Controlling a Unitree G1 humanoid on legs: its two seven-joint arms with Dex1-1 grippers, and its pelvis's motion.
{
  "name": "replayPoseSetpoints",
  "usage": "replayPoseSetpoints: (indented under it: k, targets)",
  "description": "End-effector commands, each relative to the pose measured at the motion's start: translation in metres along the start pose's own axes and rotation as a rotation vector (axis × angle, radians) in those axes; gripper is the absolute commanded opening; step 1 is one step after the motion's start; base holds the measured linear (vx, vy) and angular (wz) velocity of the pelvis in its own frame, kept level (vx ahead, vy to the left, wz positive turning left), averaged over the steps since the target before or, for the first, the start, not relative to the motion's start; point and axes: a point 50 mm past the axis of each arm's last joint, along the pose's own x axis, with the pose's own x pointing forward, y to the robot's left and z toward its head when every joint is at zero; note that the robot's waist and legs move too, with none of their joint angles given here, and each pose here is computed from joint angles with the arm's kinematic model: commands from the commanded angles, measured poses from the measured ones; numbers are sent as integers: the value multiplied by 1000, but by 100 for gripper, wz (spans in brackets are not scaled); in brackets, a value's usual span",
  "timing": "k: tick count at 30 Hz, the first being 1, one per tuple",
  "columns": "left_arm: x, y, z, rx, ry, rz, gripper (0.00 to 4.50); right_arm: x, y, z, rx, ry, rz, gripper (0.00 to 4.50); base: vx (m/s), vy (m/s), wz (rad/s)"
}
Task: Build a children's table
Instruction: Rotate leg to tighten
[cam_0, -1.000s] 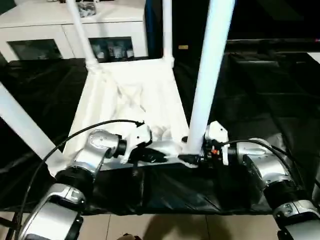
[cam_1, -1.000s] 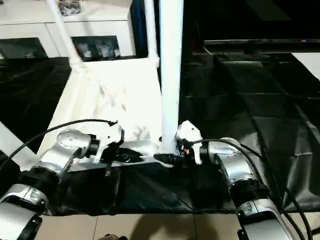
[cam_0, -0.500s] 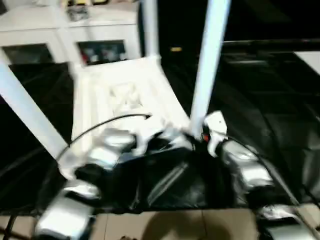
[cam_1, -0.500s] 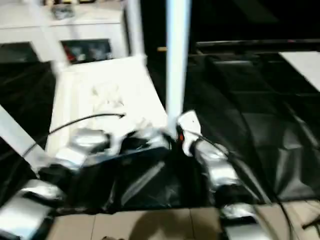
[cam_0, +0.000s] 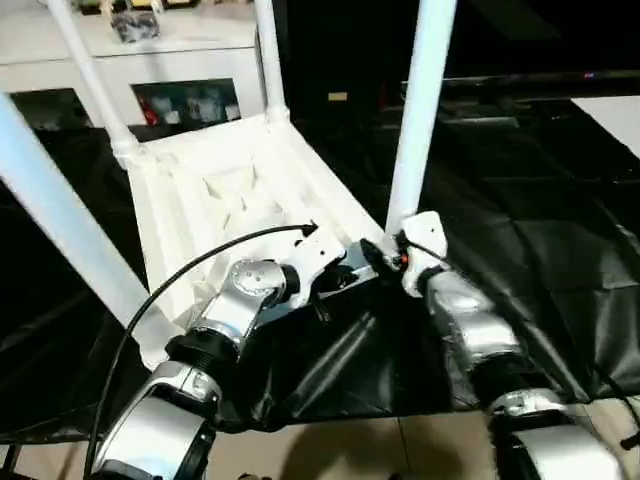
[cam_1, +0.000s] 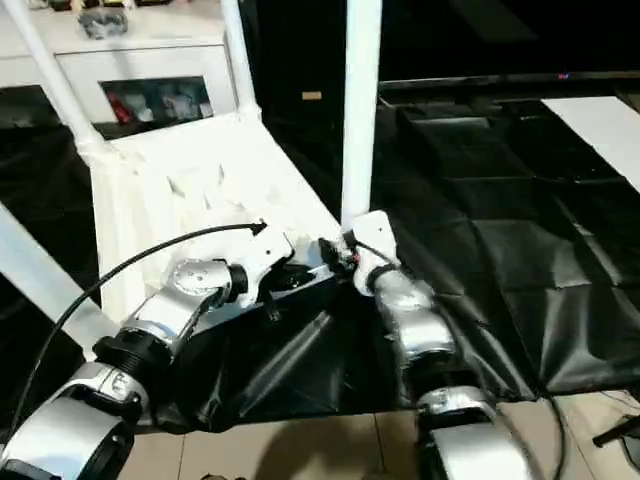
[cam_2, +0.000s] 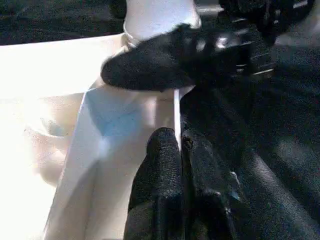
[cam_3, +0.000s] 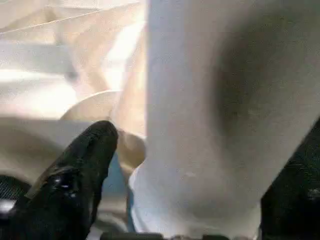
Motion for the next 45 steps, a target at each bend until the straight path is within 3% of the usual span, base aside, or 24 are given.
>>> replayPoseSetpoints:
  k: [1, 11, 14, 17, 23, 31, 35, 39, 42, 45]
  targets:
    - [-1, -6, -1, 1, -35, -63, 0, 2, 8, 6, -28, -27, 118, 442, 0, 0, 0]
    - [-32, 2, -7, 68, -23, -295, 0, -33, -8, 11, -136, -9, 534, 442, 0, 0, 0]
    - [-37, 3, -9, 76, -16, -326, 0, -40, -7, 10, -150, 9, 626, 408, 0, 0, 0]
    - [-42, 1, -11, 76, -9, -373, 0, -45, -6, 9, -150, 31, 692, 403, 0, 0, 0]
    - [-49, 1, -16, 82, 10, -426, 0, -46, -7, 9, -158, 42, 733, 328, 0, 0, 0]
    - [-50, 3, -18, 83, 16, -409, 0, -47, -2, 7, -153, 60, 786, 275, 0, 0, 0]
    - [-49, 2, -19, 73, 11, -403, 0, -48, 0, 2, -135, 68, 788, 262, 0, 0, 0]
    - [-41, 4, -19, 62, 24, -315, 0, -44, 4, -3, -42, 59, 682, 261, 0, 0, 0]
    - [-27, 4, -15, 27, 31, -197, 0, -34, 8, -10, -25, 69, 484, 260, 0, 0, 0]
    - [-11, 2, -8, -7, 13, -96, 0, -21, 12, -12, 73, 41, 269, 260, -37, 1, -3]
